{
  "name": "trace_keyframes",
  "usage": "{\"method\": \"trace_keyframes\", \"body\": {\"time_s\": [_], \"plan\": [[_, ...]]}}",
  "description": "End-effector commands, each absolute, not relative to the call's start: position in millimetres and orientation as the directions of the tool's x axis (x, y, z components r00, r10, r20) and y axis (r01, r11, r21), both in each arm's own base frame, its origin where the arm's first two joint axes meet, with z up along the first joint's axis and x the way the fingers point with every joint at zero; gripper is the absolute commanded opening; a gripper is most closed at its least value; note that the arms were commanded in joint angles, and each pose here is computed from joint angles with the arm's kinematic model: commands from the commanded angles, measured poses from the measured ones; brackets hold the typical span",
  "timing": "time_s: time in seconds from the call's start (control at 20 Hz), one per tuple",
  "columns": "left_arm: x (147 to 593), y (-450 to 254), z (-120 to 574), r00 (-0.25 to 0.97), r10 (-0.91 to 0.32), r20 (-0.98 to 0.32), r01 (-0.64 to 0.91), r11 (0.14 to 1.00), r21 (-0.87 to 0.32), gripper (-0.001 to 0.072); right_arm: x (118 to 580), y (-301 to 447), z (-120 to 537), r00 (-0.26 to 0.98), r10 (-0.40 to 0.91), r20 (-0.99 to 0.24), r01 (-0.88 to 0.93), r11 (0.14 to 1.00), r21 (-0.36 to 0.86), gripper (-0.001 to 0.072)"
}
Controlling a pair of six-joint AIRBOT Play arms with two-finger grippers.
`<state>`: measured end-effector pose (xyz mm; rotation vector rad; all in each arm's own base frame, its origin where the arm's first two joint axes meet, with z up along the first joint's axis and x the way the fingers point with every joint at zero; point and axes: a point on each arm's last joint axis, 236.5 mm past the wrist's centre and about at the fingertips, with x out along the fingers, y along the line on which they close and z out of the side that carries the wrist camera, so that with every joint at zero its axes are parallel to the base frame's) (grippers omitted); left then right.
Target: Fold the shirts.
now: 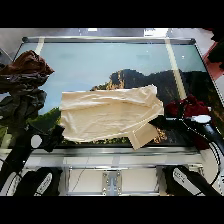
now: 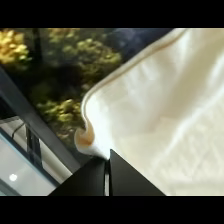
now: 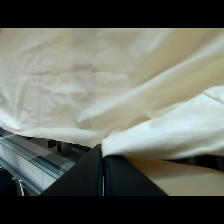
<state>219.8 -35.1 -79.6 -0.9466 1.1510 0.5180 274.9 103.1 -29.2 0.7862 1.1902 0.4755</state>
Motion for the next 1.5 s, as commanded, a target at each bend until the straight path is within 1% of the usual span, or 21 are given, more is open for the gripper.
{"method": "trace_keyframes", "body": {"time_s": [0.0, 0.1, 0.15, 0.25, 0.35, 0.45, 0.5, 0.65, 0.75, 0.85, 1.0, 1.1, 1.25, 1.45], "plan": [[249.9, -16.1, -21.7, 0.454, -0.031, -0.891, -0.644, 0.679, -0.351, 0.0009, 273.4, 100.1, -7.9, 0.32, 0.738, -0.595, 0.06, 0.61, 0.79, 0.0023], [271.8, 4.6, 29.8, 0.541, 0.057, -0.839, -0.585, 0.742, -0.326, 0.0008, 284.5, 80.4, 18.7, 0.38, 0.718, -0.583, 0.057, 0.611, 0.79, 0.0023], [284.4, 4.9, 54.0, 0.594, 0.059, -0.803, -0.529, 0.78, -0.334, 0.0007, 290.8, 70.1, 34.8, 0.414, 0.7, -0.582, 0.047, 0.622, 0.782, 0.0022], [304.9, -10.7, 77.1, 0.647, -0.005, -0.762, -0.419, 0.833, -0.362, 0.0007, 301.8, 64.3, 64.1, 0.439, 0.683, -0.583, -0.014, 0.654, 0.756, 0.002], [329.5, -27.4, 74.8, 0.66, -0.07, -0.748, -0.35, 0.852, -0.389, 0.0007, 323.6, 63.8, 84.8, 0.482, 0.624, -0.615, -0.086, 0.732, 0.676, 0.0019], [360.7, -35.0, 62.7, 0.657, -0.094, -0.748, -0.32, 0.864, -0.389, 0.0008, 351.6, 58.2, 93.6, 0.536, 0.533, -0.654, -0.106, 0.812, 0.574, 0.0019], [378.5, -37.2, 57.2, 0.657, -0.098, -0.747, -0.305, 0.872, -0.383, 0.0007, 366.6, 56.4, 95.6, 0.559, 0.504, -0.658, -0.115, 0.833, 0.541, 0.0019], [439.3, -36.3, 45.5, 0.653, -0.078, -0.754, -0.277, 0.901, -0.334, 0.0008, 417.8, 50.7, 91.1, 0.611, 0.468, -0.639, -0.087, 0.842, 0.533, 0.0019], [477.6, -33.3, 39.9, 0.645, -0.055, -0.762, -0.275, 0.914, -0.299, 0.0007, 445.9, 45.1, 71.8, 0.606, 0.459, -0.65, -0.055, 0.839, 0.541, 0.0019], [501.0, -35.5, 24.8, 0.608, -0.055, -0.792, -0.278, 0.919, -0.278, 0.0008, 471.7, 41.5, 46.4, 0.6, 0.449, -0.662, -0.009, 0.831, 0.556, 0.0019], [509.9, -37.7, -6.3, 0.54, -0.057, -0.839, -0.277, 0.93, -0.242, 0.0008, 495.3, 38.0, -0.8, 0.568, 0.436, -0.698, 0.054, 0.827, 0.56, 0.0019], [505.9, -36.8, -21.3, 0.504, -0.053, -0.862, -0.268, 0.939, -0.214, 0.0008, 506.9, 37.6, -29.1, 0.552, 0.425, -0.718, 0.083, 0.828, 0.554, 0.0019], [497.0, -36.0, -38.8, 0.447, -0.048, -0.893, -0.266, 0.946, -0.184, 0.0008, 513.0, 38.2, -62.2, 0.513, 0.422, -0.747, 0.105, 0.833, 0.543, 0.0019], [480.9, -35.2, -64.6, 0.351, -0.043, -0.935, -0.267, 0.953, -0.144, 0.0009, 512.8, 31.9, -79.2, 0.5, 0.398, -0.769, 0.117, 0.849, 0.515, 0.0019]]}}
